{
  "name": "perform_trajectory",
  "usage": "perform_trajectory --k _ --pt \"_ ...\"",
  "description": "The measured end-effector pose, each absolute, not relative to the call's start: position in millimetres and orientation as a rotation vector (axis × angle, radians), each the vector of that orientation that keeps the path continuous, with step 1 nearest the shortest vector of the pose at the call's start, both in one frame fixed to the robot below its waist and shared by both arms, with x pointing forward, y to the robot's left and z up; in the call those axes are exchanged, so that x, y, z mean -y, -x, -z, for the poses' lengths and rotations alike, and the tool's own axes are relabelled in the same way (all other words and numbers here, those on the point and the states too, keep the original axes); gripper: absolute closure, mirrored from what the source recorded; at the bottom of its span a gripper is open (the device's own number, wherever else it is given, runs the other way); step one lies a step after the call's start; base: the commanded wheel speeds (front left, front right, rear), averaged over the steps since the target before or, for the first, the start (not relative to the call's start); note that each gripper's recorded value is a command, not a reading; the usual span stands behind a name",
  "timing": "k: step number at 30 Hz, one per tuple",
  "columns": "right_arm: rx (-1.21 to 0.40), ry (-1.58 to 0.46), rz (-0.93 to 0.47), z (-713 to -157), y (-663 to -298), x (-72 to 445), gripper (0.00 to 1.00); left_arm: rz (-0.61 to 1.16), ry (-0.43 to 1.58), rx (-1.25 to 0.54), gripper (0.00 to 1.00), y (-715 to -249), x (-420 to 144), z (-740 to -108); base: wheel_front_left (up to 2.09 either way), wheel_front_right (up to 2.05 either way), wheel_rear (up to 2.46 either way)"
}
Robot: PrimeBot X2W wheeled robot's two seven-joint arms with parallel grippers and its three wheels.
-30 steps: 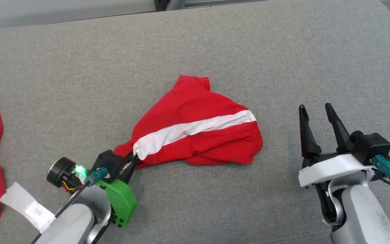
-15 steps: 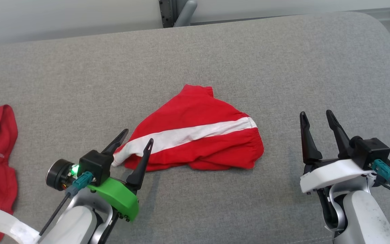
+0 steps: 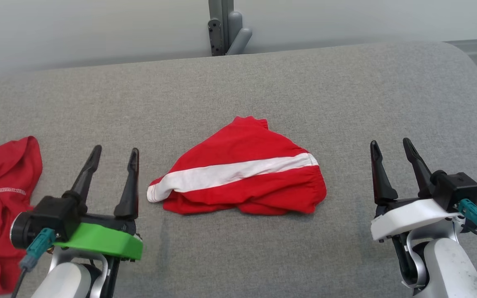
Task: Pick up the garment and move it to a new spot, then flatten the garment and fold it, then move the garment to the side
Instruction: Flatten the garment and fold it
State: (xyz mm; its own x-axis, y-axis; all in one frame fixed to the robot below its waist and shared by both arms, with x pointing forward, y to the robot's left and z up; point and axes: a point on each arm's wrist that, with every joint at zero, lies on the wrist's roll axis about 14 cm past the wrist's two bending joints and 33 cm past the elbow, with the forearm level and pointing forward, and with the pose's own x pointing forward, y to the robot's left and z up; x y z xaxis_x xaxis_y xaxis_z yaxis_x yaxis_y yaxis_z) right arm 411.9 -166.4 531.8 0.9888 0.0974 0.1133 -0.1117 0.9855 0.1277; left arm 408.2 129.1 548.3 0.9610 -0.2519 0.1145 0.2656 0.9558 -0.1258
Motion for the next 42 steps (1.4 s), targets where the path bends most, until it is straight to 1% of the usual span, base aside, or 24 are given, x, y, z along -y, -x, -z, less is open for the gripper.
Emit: perform_trajectory --k 6,13,23,39,42 --pt "0.117 -0.125 -0.112 -539 -407 165 0.00 0.161 0.176 0.183 0.00 -404 -155 -568 0.00 0.00 0.00" --pt "0.115 -0.113 -0.115 -541 -401 165 0.00 0.115 0.158 0.161 0.00 -395 -169 -557 0.00 0.00 0.00" --pt "0.100 -0.112 -0.111 -537 -397 166 0.00 0.088 0.139 0.136 0.00 -391 -177 -544 0.00 0.00 0.00" --pt "0.088 -0.115 -0.117 -533 -401 163 0.00 0.102 0.156 0.118 0.00 -395 -174 -535 0.00 0.00 0.00" --pt "0.077 -0.116 -0.124 -530 -404 161 0.00 0.138 0.169 0.049 0.00 -403 -164 -520 0.00 0.00 0.00"
